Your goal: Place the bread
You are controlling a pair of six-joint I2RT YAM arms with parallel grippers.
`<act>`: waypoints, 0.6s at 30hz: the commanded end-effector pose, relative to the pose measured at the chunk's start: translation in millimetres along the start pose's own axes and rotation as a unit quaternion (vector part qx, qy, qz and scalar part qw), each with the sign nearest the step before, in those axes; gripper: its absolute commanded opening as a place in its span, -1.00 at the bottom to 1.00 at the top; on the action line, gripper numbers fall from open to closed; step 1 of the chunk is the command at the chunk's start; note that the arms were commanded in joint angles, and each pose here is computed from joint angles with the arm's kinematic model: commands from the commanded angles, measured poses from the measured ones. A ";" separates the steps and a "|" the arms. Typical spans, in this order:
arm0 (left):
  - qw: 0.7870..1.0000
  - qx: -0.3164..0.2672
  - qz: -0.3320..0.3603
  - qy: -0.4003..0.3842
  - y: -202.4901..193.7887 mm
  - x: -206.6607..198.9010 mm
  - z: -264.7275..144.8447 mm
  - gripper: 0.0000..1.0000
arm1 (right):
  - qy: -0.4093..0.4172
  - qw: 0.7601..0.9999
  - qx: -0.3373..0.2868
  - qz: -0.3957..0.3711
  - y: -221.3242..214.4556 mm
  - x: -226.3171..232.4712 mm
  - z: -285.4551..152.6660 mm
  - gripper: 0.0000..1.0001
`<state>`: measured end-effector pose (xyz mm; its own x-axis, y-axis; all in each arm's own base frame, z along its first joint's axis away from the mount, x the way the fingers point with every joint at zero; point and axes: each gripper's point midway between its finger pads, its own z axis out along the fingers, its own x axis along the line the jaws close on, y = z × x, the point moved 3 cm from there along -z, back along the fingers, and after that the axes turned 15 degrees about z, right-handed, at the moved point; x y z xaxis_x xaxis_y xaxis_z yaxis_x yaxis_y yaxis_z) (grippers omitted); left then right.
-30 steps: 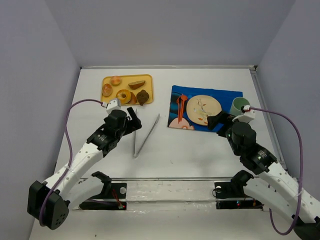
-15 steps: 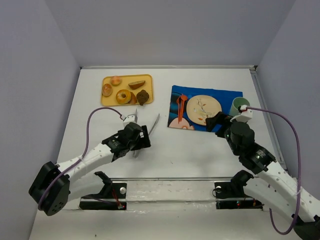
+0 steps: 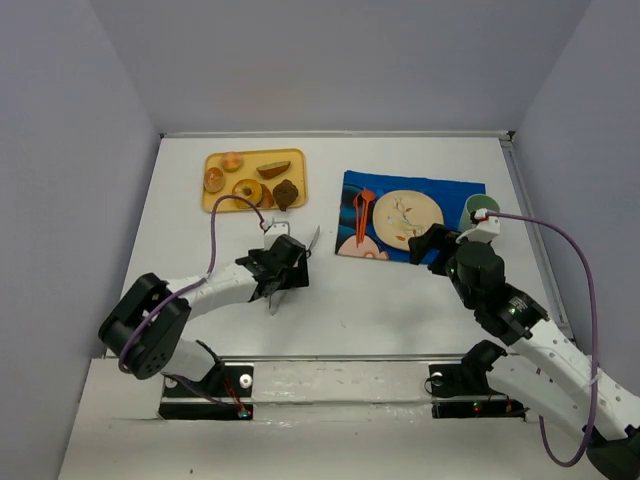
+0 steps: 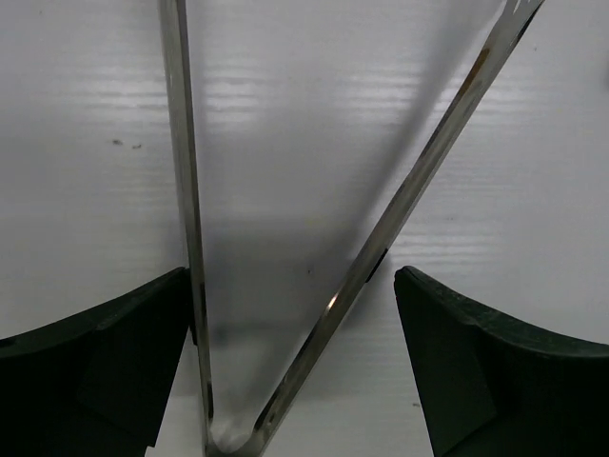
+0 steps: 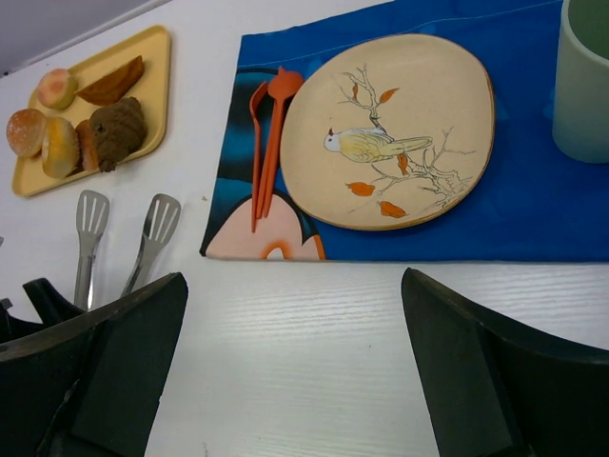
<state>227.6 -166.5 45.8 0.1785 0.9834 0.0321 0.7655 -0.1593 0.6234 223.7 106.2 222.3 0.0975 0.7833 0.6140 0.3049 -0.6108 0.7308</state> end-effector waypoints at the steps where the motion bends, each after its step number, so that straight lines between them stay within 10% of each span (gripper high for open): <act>1: 0.999 0.011 0.027 0.024 7.5 -3.2 15.5 0.98 | 0.016 1.000 -0.011 0.002 7.2 6.8 -0.9 0.99; 8: 0.998 0.047 0.042 0.032 3.5 -8.7 35.8 0.98 | 0.016 1.000 -0.017 0.004 8.0 3.9 -3.3 0.99; 12: 0.997 0.051 0.039 0.032 1.5 -8.7 35.9 0.17 | 0.021 1.000 -0.022 0.005 11.0 4.4 -6.1 0.99; 18: 1.000 0.002 0.021 0.011 27.2 -9.5 8.0 -0.12 | 0.027 0.999 -0.028 0.009 13.3 4.3 -9.6 0.99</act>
<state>266.8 -185.4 43.3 0.1868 0.9763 0.1098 0.7513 -0.2139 0.6243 218.4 102.3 229.5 0.0719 0.7715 0.6322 0.2809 -0.6238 0.7293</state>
